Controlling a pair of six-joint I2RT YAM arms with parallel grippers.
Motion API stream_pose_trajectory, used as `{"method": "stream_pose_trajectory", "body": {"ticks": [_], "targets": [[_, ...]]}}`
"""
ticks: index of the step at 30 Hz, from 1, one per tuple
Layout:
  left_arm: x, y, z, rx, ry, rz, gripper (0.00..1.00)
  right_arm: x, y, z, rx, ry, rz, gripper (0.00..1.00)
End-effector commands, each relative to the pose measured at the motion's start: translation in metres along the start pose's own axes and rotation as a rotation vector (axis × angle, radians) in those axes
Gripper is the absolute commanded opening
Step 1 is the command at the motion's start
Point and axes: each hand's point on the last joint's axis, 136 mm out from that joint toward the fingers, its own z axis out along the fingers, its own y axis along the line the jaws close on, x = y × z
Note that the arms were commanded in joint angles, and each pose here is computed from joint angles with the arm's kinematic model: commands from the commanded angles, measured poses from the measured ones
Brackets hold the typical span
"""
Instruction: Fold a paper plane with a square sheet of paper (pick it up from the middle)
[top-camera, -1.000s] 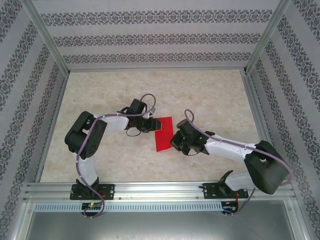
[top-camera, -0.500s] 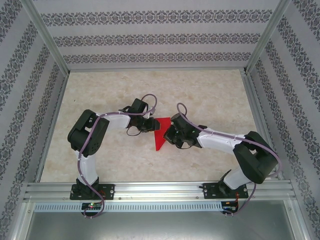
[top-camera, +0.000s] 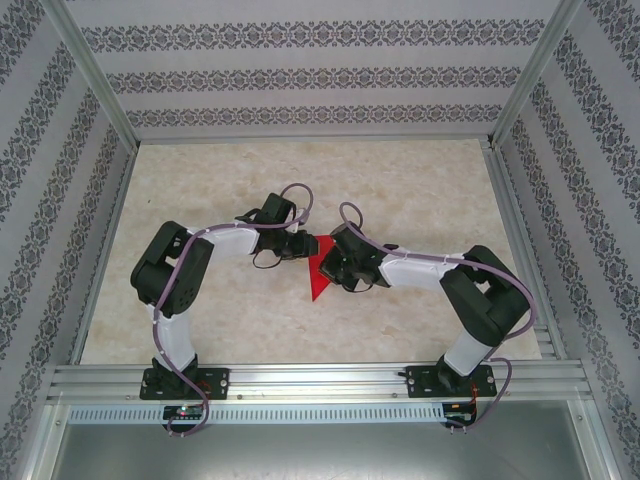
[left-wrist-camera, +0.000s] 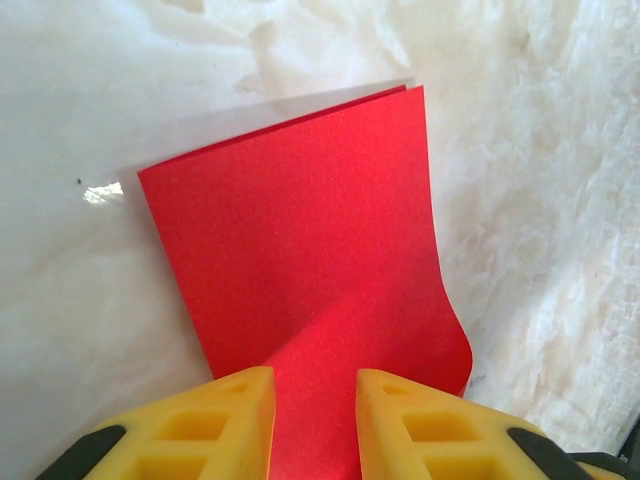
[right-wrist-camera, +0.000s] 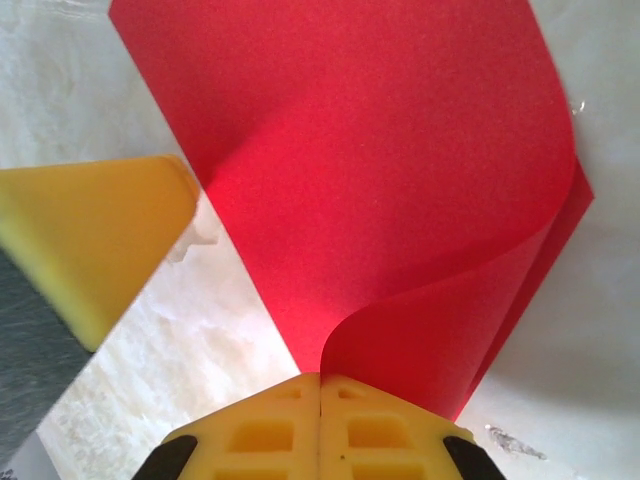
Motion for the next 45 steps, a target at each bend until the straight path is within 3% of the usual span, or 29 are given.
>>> {"method": "stream_pose_trajectory", "body": {"ticks": [1,14,45], "targets": [[-0.01,0.004,-0.002,-0.013,-0.029,0.006,0.27,-0.004,0.012,0.003,-0.023,-0.024,-0.034,0.0],[-0.001,0.019,0.014,-0.045,0.032,-0.02,0.21,-0.005,0.014,0.017,-0.019,-0.008,-0.041,0.0],[0.005,0.025,0.016,-0.057,0.047,-0.032,0.19,-0.009,-0.007,0.022,0.059,-0.024,-0.004,0.0]]}}
